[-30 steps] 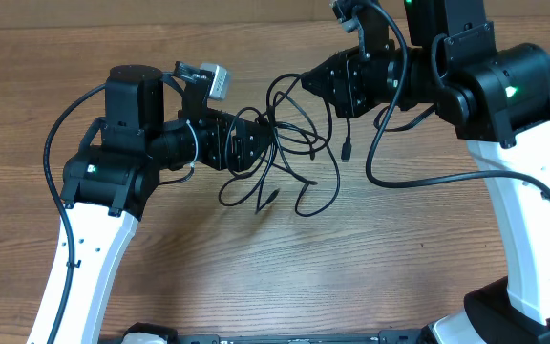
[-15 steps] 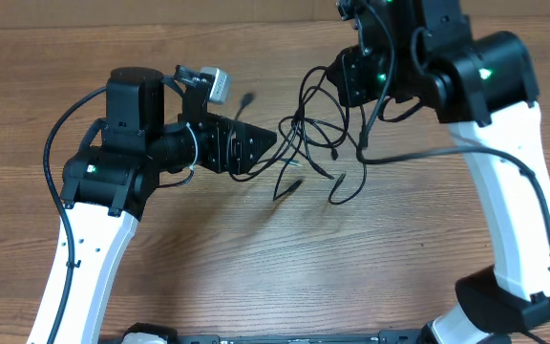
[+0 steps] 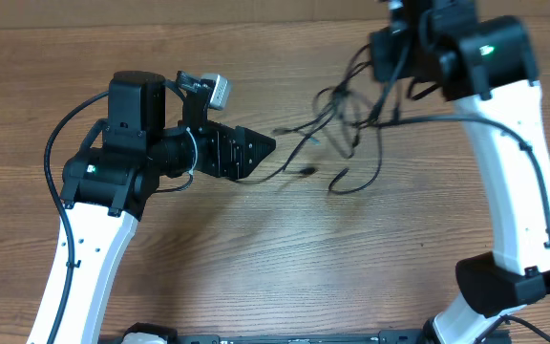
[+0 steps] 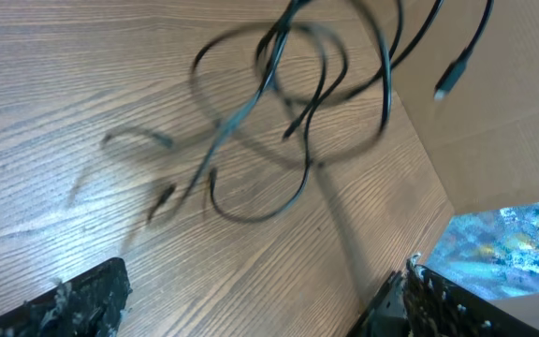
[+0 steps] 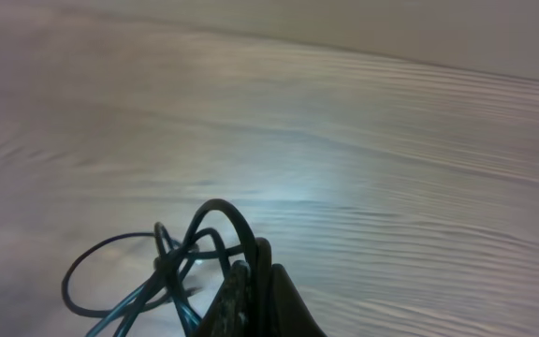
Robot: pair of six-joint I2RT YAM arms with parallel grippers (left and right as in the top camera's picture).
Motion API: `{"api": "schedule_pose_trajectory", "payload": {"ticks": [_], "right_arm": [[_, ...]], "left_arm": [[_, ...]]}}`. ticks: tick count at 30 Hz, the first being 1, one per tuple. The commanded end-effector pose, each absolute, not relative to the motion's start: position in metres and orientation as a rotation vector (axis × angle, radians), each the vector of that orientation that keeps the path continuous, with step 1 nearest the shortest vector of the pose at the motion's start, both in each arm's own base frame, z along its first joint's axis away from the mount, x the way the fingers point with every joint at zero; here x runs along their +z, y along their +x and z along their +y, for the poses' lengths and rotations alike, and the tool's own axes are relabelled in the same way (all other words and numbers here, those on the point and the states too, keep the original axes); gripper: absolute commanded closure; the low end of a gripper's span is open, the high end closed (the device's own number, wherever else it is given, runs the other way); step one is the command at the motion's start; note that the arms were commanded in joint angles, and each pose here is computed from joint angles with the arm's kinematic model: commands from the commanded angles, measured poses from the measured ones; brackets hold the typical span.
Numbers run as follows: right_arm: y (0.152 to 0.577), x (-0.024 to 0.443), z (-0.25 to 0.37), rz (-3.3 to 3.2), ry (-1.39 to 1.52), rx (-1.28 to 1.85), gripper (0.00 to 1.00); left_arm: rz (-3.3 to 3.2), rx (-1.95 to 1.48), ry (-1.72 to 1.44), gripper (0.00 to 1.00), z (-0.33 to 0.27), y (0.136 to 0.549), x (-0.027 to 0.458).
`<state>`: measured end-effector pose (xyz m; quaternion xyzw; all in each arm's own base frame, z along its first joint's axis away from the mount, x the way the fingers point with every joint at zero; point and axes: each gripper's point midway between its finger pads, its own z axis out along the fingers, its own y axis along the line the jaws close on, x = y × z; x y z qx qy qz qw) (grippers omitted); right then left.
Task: Untangle cables
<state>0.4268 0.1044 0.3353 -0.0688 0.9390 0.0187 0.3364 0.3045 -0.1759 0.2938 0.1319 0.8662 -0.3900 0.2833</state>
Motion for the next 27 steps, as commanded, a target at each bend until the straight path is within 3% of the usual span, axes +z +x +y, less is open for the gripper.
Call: {"api": "schedule_pose_trajectory", "payload": {"ticks": [1,7,27], "right_arm": [[0.437,0.345,0.065,2.417,-0.058,0.009,0.96],[0.438,0.345,0.061,2.427,-0.074,0.166,0.96],[0.386,0.365,0.195,2.343,-0.543,0.830,0.96]], "left_arm": [[2.295,-1.043,0.380,0.07,-0.176,0.305,0.300],[2.292,-1.041,0.380,0.06,-0.176,0.306,0.300],[2.306,-1.064,0.330,0.02,-0.176,0.307,0.301]]}}
